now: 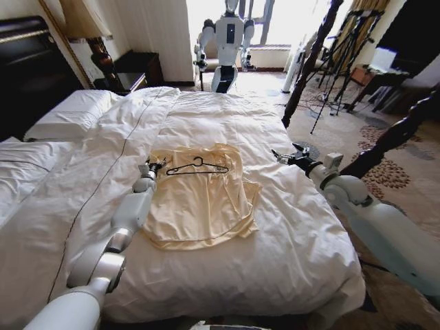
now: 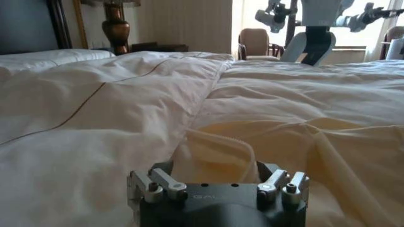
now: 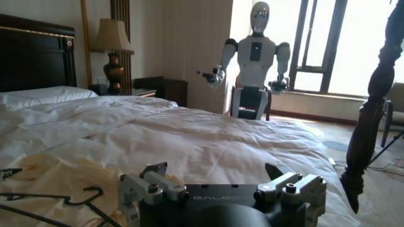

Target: Pick up the clothes from the bed and hang them on the clothes hanger.

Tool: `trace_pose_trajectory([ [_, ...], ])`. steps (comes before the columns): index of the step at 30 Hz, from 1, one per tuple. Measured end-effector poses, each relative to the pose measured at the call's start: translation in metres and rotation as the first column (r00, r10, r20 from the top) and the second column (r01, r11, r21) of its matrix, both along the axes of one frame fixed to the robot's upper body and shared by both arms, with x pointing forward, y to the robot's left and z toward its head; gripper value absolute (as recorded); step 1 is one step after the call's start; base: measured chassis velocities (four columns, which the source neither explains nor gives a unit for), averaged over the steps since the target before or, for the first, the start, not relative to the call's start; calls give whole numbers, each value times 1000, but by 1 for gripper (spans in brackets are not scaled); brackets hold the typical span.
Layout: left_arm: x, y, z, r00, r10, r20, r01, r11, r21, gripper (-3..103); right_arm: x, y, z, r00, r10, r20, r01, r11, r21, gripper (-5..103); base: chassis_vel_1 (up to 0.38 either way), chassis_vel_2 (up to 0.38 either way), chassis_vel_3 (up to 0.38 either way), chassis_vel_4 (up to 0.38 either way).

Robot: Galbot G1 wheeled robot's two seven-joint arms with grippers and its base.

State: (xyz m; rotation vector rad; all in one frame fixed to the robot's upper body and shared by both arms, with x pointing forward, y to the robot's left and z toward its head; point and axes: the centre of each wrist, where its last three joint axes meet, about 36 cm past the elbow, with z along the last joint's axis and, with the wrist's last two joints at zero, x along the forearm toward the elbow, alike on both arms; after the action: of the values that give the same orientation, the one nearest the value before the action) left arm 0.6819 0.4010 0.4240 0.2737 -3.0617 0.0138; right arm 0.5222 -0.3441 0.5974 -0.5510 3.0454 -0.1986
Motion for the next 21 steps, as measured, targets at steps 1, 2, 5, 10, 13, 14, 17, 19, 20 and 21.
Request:
trace_pose_trajectory([
  [1,0,0,0,1000,0,0,0,1000,0,93,0,0,0,1000,0,0,0,1000,0,100,0,0,0,0],
  [2,0,3,0,1000,4,-4,-4,1000,5,89,0,3,-1,1000,2,0,-2,1000,4,100,0,0,0,0],
  [5,-1,7,2,1000,0,-2,0,1000,12,80,-1,9,-5,1000,-7,-2,7,1000,11,100,0,0,0,0],
  [10,-4,6,0,1000,-10,-2,10,1000,15,68,-1,9,-10,1000,-24,-5,24,1000,2,100,0,0,0,0],
  [13,-5,6,-3,1000,-15,-7,15,1000,16,59,2,5,-14,999,-46,-8,46,999,-7,100,0,0,0,0],
  [14,-5,5,-4,1000,-18,-8,18,1000,17,55,4,3,-14,998,-55,-8,55,998,-8,100,0,0,0,0],
  [17,-6,4,-5,1000,-25,-9,25,1000,17,47,9,-2,-13,997,-81,-2,81,997,-8,100,0,0,0,0],
  [19,-6,2,-5,1000,-31,-6,31,999,19,39,11,-5,-11,995,-102,2,102,995,-5,100,0,0,0,0],
  [20,-6,1,-4,999,-33,-4,33,999,20,36,12,-6,-11,994,-108,3,108,994,-5,100,0,0,0,0],
  [21,-6,1,-4,999,-33,-4,33,999,20,36,12,-6,-11,994,-108,3,108,994,-5,100,0,0,0,0],
])
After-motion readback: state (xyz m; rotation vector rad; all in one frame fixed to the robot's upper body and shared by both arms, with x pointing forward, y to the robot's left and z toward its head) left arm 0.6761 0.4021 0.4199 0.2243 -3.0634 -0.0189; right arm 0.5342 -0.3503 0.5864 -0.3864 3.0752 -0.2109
